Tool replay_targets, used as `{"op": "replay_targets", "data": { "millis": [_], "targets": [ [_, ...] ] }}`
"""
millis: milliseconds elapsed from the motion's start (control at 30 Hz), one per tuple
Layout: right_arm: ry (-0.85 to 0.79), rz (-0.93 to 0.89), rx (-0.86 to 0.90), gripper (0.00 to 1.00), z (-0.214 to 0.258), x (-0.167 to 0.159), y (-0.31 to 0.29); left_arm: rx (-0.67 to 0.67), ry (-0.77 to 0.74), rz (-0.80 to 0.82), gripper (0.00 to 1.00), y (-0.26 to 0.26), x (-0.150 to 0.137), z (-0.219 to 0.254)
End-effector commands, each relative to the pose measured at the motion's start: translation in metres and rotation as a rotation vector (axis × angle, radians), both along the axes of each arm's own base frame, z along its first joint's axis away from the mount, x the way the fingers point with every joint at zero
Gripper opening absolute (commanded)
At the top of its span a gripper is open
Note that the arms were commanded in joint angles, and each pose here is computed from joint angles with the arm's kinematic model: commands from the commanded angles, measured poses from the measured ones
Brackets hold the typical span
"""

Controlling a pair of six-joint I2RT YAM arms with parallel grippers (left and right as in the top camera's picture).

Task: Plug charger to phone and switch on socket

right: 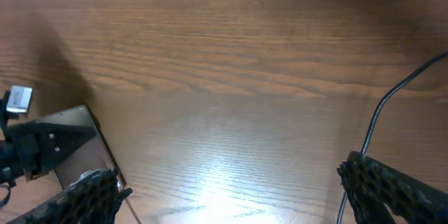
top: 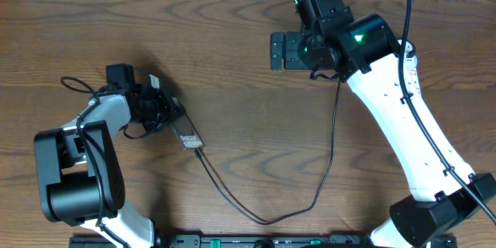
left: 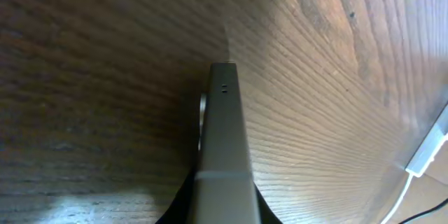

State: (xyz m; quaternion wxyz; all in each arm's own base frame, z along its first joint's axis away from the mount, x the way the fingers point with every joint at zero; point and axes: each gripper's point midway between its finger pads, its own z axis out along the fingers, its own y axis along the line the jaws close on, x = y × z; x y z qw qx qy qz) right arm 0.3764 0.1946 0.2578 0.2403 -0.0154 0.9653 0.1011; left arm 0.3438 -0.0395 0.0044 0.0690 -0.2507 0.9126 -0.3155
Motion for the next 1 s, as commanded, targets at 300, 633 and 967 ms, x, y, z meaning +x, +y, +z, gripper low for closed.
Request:
{"op": "replay_targets", "data": {
  "millis": [300, 633, 967],
  "targets": [
    [-0.016, 0.008, -0.01, 0.99, 0.0042, -0.0003, 0.0, 0.032, 0.02, 0.007, 0.07, 0.0031, -0.007, -0.0091],
    [-0.013, 0.008, -0.011, 0.99, 0.0038, -0.0009, -0.0001, 0.031, 0.022, 0.007, 0.08, 0.003, -0.0074, -0.0093],
    [0.0, 0.007, -0.019, 0.99, 0.002, -0.0037, -0.0019, 0.029, 0.033, 0.007, 0.17, 0.0027, -0.0096, -0.0097]
  ]
}}
